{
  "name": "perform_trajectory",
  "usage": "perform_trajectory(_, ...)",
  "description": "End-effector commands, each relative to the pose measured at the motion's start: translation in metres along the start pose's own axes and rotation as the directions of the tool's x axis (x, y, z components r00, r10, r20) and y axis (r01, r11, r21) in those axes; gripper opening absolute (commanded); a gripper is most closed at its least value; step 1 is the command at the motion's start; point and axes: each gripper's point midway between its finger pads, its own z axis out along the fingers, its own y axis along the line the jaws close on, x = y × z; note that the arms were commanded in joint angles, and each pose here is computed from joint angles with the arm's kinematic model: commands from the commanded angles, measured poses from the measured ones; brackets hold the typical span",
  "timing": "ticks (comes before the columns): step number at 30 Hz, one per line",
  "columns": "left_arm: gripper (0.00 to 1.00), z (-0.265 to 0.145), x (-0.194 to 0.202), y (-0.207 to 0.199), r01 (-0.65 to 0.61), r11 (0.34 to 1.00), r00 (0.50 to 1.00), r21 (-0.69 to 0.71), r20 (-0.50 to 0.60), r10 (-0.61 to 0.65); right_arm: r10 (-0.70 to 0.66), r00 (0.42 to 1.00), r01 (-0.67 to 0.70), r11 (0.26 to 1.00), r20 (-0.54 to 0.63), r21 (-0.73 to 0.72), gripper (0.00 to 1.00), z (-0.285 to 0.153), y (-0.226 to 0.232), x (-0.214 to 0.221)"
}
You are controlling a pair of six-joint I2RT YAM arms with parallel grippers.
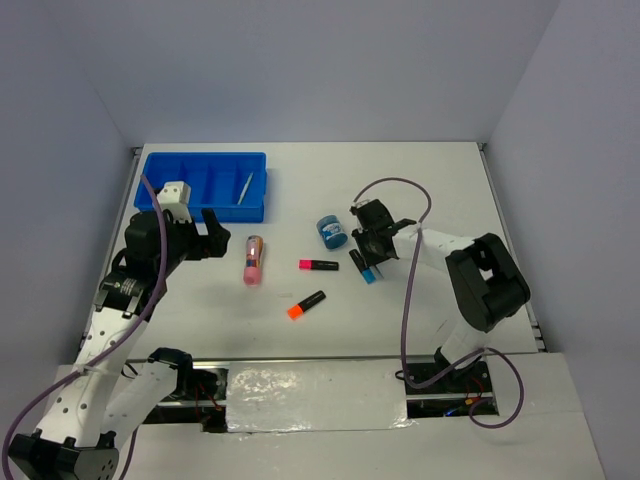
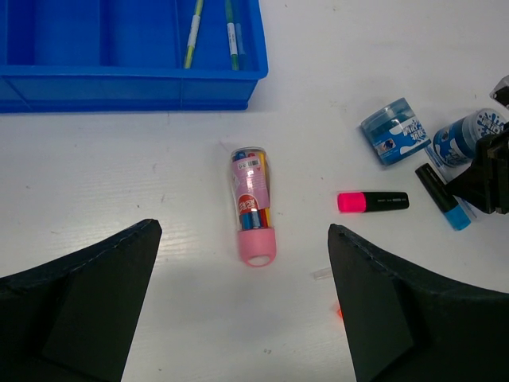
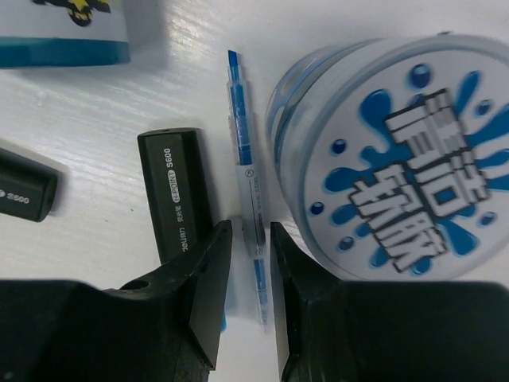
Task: Sort the stationery into containers
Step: Pick up the pen from the center of the board.
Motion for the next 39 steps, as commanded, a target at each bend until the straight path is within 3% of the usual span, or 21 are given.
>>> perform_trajectory(1,0.99,-0.003,-0.011,-0.006,-0.028,0.999,0.999,0.032,0.046,0.027,0.002,1.0,-0.002,1.0,0.023,-0.005,0.34,0.004,0.001,-0.016)
perform_trajectory(8,0.99,-0.002,-0.01,-0.005,-0.029,0.999,0.999,0.029,0.043,0.028,0.01,1.0,-0.01,0.999,-0.013,-0.05,0.28,0.008,0.01,-0.009)
perform_trajectory(12,0.99,-0.003,-0.01,-0.004,-0.028,0.999,0.999,0.026,0.047,0.027,0.018,1.0,-0.018,0.994,-0.001,-0.105,0.18,0.003,0.019,-0.011)
perform_trajectory(16,0.99,-0.003,-0.01,-0.004,-0.026,0.999,0.999,0.026,0.046,0.025,0.034,0.997,-0.026,0.992,0.066,-0.127,0.0,-0.016,0.021,-0.029)
perform_trajectory(22,1.0,0.0,-0.006,-0.001,-0.01,1.0,0.999,0.006,0.032,0.009,0.085,0.981,-0.063,0.99,0.177,-0.129,0.0,-0.051,0.017,-0.06)
perform_trajectory(29,0.99,0.012,0.012,0.0,0.109,0.994,0.992,-0.026,-0.061,-0.111,0.163,0.899,-0.085,0.975,0.406,-0.203,0.0,-0.153,0.012,-0.099)
perform_trajectory(35,0.99,0.034,0.039,-0.017,0.153,0.988,0.968,-0.011,-0.2,-0.152,0.22,0.847,-0.106,0.962,0.484,-0.251,0.0,-0.208,0.007,-0.089)
perform_trajectory(39,0.98,0.047,0.069,-0.062,0.048,0.999,0.948,0.005,-0.315,-0.044,0.224,0.846,-0.09,0.954,0.484,-0.285,0.0,-0.226,0.009,-0.073)
